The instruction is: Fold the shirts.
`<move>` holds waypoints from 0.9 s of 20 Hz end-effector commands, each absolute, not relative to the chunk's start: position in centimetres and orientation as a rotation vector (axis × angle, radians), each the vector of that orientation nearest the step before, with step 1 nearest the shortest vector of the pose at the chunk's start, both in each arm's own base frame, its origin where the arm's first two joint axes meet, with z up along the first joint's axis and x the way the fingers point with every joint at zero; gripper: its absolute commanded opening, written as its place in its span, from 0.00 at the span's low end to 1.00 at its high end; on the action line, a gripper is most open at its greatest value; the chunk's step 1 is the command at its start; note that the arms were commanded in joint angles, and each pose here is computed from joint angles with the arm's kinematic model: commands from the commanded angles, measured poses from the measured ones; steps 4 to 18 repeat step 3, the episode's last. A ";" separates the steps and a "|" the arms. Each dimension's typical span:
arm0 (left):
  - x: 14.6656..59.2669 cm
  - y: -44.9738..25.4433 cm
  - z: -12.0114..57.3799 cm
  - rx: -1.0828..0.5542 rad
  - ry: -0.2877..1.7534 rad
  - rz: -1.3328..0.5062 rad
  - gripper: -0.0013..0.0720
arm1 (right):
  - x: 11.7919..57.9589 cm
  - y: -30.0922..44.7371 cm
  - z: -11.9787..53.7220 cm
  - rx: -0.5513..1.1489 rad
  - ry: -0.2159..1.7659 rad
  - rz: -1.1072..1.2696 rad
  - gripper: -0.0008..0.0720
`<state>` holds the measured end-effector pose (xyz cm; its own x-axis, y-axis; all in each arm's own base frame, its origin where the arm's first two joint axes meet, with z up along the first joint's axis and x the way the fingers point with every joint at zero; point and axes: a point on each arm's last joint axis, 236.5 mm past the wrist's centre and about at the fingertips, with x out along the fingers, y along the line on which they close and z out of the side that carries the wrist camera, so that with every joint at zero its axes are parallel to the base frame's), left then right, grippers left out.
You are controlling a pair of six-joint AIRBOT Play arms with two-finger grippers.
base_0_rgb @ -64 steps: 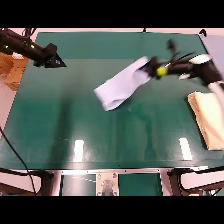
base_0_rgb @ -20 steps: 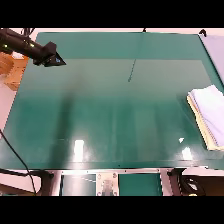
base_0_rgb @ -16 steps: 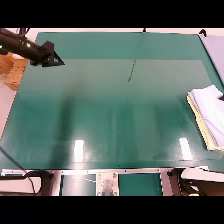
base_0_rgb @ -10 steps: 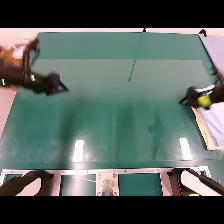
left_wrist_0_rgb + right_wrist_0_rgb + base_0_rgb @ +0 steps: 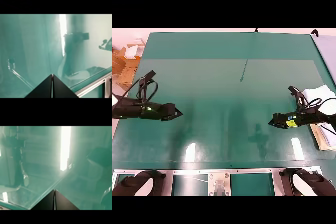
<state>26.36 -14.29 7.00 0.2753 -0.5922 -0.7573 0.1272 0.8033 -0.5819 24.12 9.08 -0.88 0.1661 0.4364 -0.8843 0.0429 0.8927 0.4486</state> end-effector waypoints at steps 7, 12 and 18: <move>26.7 -14.2 7.0 -0.457 1.180 -0.495 0.05 | 23.3 9.6 -1.0 0.405 1.408 0.313 0.03; 26.7 -14.2 7.0 -0.457 1.180 -0.495 0.05 | 23.3 9.6 -1.0 0.405 1.408 0.313 0.03; 26.7 -14.2 7.0 -0.457 1.180 -0.495 0.05 | 23.3 9.6 -1.0 0.405 1.408 0.313 0.03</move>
